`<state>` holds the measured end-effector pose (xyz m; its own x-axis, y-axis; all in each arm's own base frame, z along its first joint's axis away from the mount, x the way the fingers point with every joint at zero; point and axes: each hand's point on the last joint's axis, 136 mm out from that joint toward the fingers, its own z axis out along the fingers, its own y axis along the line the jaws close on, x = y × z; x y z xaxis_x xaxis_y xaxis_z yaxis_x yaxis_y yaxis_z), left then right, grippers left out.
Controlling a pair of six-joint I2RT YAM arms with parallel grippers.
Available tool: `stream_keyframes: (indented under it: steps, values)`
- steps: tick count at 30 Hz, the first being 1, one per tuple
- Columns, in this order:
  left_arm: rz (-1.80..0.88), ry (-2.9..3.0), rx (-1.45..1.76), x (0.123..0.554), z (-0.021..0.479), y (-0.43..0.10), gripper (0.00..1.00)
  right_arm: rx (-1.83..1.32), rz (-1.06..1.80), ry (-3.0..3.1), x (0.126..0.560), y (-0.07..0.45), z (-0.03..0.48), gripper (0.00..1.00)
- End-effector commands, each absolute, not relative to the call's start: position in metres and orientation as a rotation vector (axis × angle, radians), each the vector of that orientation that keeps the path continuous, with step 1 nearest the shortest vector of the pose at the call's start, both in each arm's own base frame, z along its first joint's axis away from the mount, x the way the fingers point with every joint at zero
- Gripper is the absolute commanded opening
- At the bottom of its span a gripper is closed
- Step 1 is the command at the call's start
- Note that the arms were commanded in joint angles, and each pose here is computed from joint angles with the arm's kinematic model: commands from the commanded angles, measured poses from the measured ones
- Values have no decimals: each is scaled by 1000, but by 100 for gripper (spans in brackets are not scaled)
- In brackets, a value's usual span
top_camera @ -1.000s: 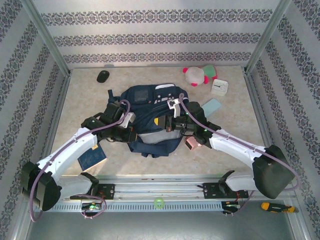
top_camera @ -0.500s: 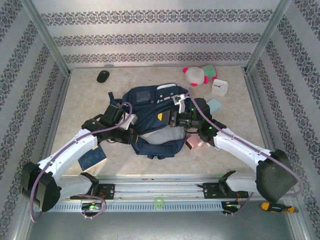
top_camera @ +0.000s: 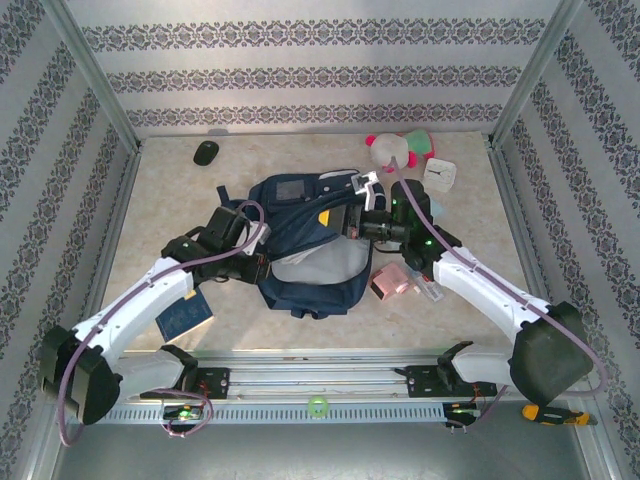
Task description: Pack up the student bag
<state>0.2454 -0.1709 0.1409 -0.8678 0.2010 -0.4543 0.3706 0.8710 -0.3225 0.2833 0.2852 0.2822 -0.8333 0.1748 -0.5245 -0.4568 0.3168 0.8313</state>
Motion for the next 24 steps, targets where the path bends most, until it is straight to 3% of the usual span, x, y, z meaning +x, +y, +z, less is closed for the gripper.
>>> stream_keyframes:
  steps: [1, 11, 15, 17, 20, 21, 24]
  values:
    - [-420, 2616, 405, 268, 134, -155, 0, -427, 1656, 1786, 271, 282, 372, 0]
    - [-327, 2605, 405, 275, 133, -138, 0, -392, 1689, 1789, 299, 272, 388, 0]
    - [-547, 2575, 380, 267, 140, -159, 0, -420, 1700, 1795, 298, 278, 388, 0]
    - [-635, 2530, 342, 266, 148, -167, 12, -418, 1698, 1802, 298, 279, 385, 0]
    - [-649, 2463, 273, 266, 163, -163, 49, -425, 1678, 1818, 299, 280, 378, 0]
    - [-650, 2441, 256, 266, 168, -162, 57, -435, 1677, 1823, 298, 280, 375, 0]
    - [-655, 2388, 238, 261, 182, -158, 60, -521, 1688, 1822, 291, 281, 373, 0]
